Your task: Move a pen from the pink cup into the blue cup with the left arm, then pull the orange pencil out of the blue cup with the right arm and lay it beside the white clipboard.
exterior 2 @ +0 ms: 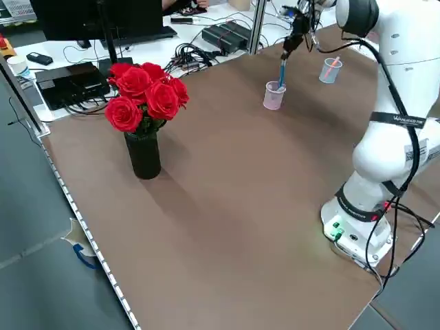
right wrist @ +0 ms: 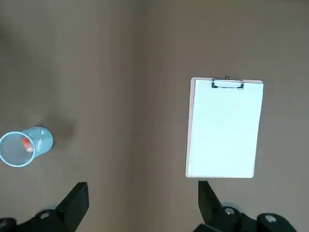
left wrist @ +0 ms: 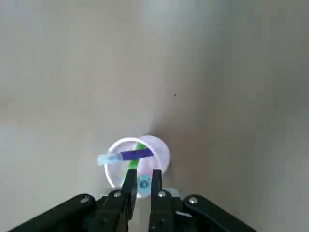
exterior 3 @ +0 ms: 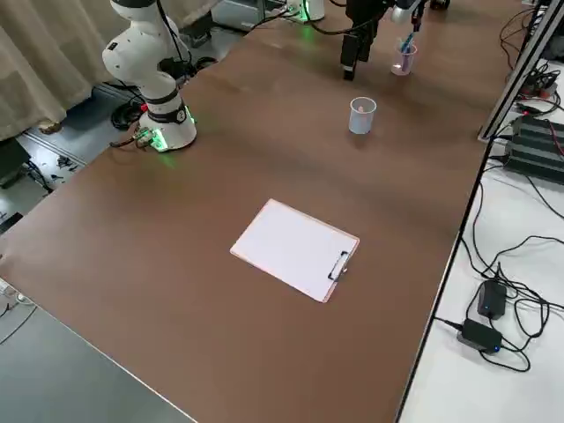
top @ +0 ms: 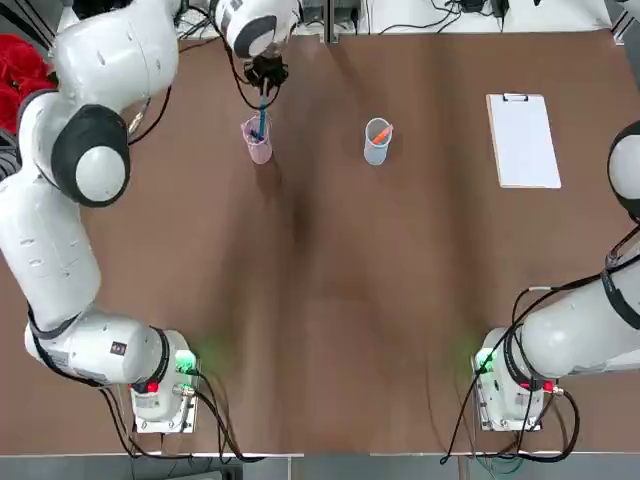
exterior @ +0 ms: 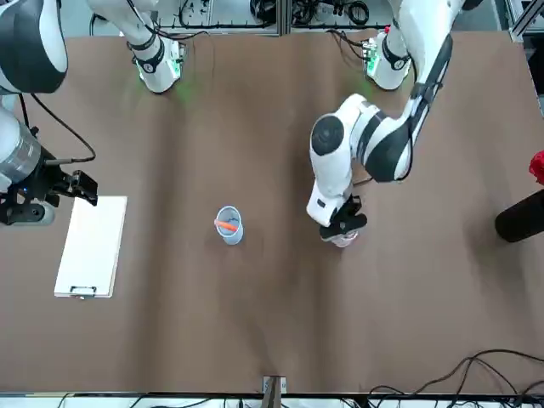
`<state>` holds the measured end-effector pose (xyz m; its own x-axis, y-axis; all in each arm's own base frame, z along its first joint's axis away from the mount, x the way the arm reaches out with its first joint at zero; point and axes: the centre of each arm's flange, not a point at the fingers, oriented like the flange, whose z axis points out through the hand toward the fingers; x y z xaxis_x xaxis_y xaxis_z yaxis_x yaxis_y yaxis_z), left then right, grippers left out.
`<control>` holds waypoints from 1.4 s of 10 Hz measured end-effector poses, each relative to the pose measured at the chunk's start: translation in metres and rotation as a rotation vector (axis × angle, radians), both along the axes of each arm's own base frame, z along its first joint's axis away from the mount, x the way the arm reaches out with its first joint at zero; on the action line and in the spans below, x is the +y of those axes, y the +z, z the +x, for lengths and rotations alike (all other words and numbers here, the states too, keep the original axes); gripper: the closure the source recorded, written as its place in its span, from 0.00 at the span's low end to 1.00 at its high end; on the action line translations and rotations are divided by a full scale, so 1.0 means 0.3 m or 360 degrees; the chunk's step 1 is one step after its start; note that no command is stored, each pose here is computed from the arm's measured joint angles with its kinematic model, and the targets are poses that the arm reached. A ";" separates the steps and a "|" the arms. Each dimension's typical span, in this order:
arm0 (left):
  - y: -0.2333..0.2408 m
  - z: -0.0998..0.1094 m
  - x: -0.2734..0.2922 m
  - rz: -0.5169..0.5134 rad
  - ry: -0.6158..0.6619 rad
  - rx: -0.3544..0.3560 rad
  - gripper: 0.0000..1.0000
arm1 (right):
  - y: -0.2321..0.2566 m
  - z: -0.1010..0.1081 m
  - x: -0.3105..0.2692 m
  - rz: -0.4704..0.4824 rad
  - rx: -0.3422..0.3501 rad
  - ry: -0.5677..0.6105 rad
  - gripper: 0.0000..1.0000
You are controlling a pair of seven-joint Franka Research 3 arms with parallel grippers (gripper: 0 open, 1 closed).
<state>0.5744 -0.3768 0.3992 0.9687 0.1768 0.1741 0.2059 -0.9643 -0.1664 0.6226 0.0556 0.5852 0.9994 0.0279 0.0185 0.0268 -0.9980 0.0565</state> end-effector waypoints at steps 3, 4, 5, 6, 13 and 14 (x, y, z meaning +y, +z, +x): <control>0.172 -0.057 -0.146 -0.0165 0.0057 -0.0101 0.84 | 0.001 0.000 -0.002 0.0000 -0.0002 -0.0001 0.00; 0.210 -0.100 -0.219 -0.0206 0.0077 -0.0136 0.84 | 0.004 -0.001 -0.002 0.0000 -0.0005 -0.0002 0.00; 0.236 -0.146 -0.287 -0.0238 0.0100 -0.0166 0.84 | 0.007 -0.001 -0.002 0.0001 -0.0011 -0.0002 0.00; 0.247 -0.187 -0.352 -0.0265 0.0112 -0.0198 0.84 | 0.009 0.001 -0.002 0.0002 -0.0019 -0.0001 0.00; -0.011 -0.382 -0.793 -0.0656 0.0232 -0.0422 0.84 | 0.012 0.000 -0.005 0.0002 -0.0021 -0.0004 0.00; 0.001 -0.384 -0.811 -0.0698 0.0236 -0.0441 0.84 | 0.012 0.000 -0.006 0.0001 -0.0020 -0.0005 0.00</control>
